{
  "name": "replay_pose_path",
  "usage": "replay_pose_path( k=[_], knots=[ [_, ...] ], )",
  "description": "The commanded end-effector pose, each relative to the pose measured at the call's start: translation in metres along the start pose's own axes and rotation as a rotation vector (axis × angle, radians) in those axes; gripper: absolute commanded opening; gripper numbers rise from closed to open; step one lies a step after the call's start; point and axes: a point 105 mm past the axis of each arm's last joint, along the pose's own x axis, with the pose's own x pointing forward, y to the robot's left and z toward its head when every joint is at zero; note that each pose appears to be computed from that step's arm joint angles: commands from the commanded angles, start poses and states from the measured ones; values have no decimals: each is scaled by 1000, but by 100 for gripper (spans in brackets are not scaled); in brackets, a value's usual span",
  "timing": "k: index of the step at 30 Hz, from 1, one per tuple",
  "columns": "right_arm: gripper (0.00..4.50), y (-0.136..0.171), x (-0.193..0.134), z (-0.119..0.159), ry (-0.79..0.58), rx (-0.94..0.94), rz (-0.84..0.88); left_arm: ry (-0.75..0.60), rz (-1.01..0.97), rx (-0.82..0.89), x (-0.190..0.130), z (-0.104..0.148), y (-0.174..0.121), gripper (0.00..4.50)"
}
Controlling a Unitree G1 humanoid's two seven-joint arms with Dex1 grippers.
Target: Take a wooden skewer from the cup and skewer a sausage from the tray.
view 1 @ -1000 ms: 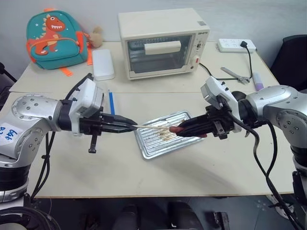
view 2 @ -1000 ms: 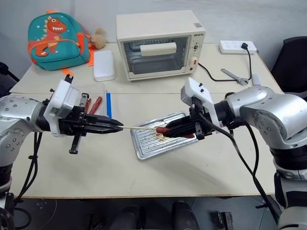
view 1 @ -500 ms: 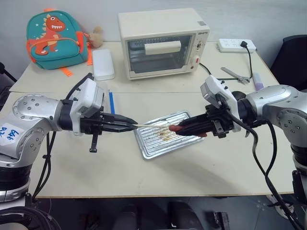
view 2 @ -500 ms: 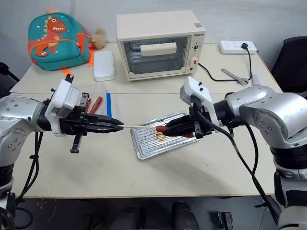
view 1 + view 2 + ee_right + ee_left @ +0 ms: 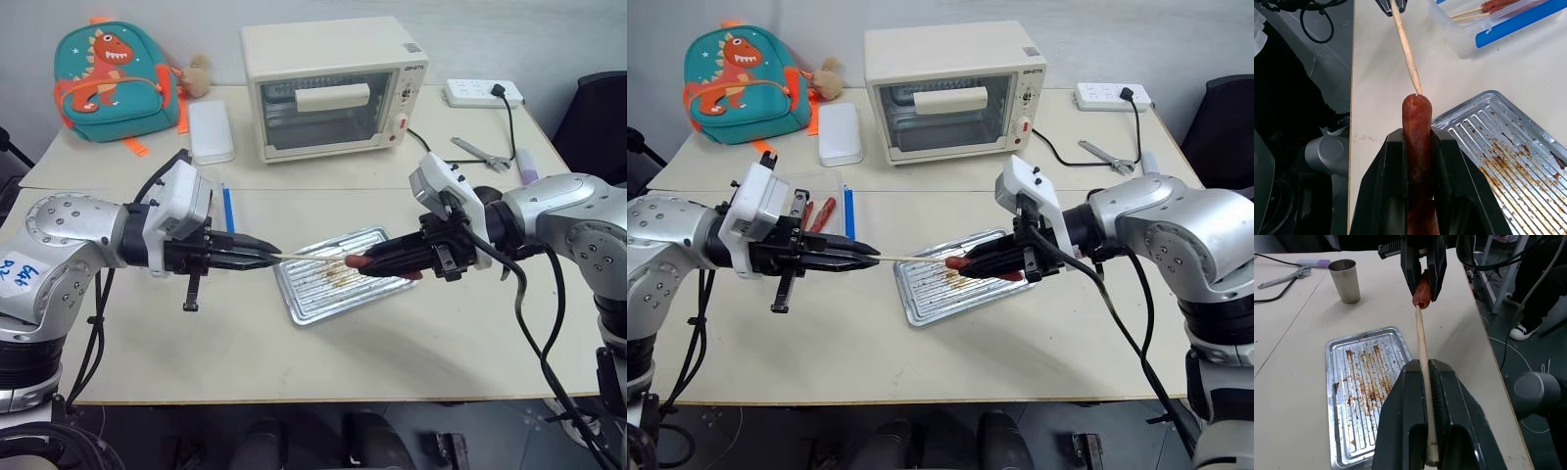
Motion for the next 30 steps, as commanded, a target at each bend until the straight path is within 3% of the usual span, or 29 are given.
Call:
replay_pose_path(
  k=[1, 30],
  knots=[
    [63, 5, -5, 18, -47, -76, 5, -6, -15, 49, 1, 8, -2, 0],
    [63, 5, -6, 20, -63, -67, 6, -1, -10, 60, -1, 7, 1, 0]
  ],
)
